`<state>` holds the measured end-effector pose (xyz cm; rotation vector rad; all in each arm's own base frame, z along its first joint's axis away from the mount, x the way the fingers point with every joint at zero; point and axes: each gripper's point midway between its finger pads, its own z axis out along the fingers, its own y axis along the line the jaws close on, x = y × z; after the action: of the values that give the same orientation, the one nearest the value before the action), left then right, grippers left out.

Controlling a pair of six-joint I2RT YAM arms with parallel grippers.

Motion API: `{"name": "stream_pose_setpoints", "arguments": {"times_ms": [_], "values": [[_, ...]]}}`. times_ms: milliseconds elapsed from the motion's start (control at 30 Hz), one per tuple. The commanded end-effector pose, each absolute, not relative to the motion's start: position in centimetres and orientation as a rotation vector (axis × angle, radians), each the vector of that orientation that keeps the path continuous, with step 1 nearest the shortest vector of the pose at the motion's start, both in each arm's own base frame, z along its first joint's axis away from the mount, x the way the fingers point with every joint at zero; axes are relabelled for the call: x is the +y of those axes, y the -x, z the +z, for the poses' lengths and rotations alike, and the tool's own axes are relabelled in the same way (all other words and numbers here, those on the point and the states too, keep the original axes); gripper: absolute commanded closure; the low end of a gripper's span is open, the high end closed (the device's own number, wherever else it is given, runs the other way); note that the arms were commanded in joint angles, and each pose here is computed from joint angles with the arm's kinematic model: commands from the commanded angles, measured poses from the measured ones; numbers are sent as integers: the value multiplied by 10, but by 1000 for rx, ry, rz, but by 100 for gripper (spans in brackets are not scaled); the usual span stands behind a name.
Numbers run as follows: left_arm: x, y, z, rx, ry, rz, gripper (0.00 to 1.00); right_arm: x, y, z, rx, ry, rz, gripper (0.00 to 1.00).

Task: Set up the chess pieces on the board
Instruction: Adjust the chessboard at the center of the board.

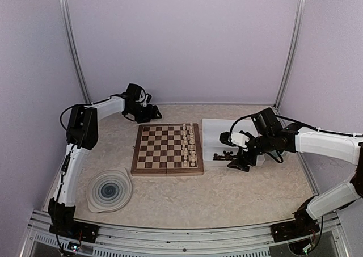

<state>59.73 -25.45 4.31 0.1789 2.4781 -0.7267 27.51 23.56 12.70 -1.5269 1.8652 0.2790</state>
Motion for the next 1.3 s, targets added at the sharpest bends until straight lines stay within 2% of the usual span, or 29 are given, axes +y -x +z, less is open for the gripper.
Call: {"name": "stream_pose_setpoints", "arguments": {"times_ms": [0,200,500,700,833,933,1067,1133,1267], "values": [[-266,-560,17,2610,-323,-770,21,237,-274,136,1844,1544,262,8],[-264,-508,-8,2743,-431,-756,22,238,-274,136,1836,1553,260,8],[-252,-436,16,2753,-485,-714,22,238,-275,134,1812,1557,253,8],[-258,-384,8,2809,-571,-683,26,239,-281,135,1829,1513,255,8],[-248,-376,22,2788,-542,-622,26,231,-294,143,1863,1432,252,11],[-238,-391,47,2717,-488,-570,26,222,-310,148,1912,1355,250,17],[-243,-416,126,2468,-468,-527,26,204,-332,143,2030,1259,255,35],[-254,-425,172,2318,-477,-519,26,196,-341,135,2097,1231,276,47],[-277,-430,244,2077,-486,-503,26,174,-356,114,2234,1175,260,60]]}}
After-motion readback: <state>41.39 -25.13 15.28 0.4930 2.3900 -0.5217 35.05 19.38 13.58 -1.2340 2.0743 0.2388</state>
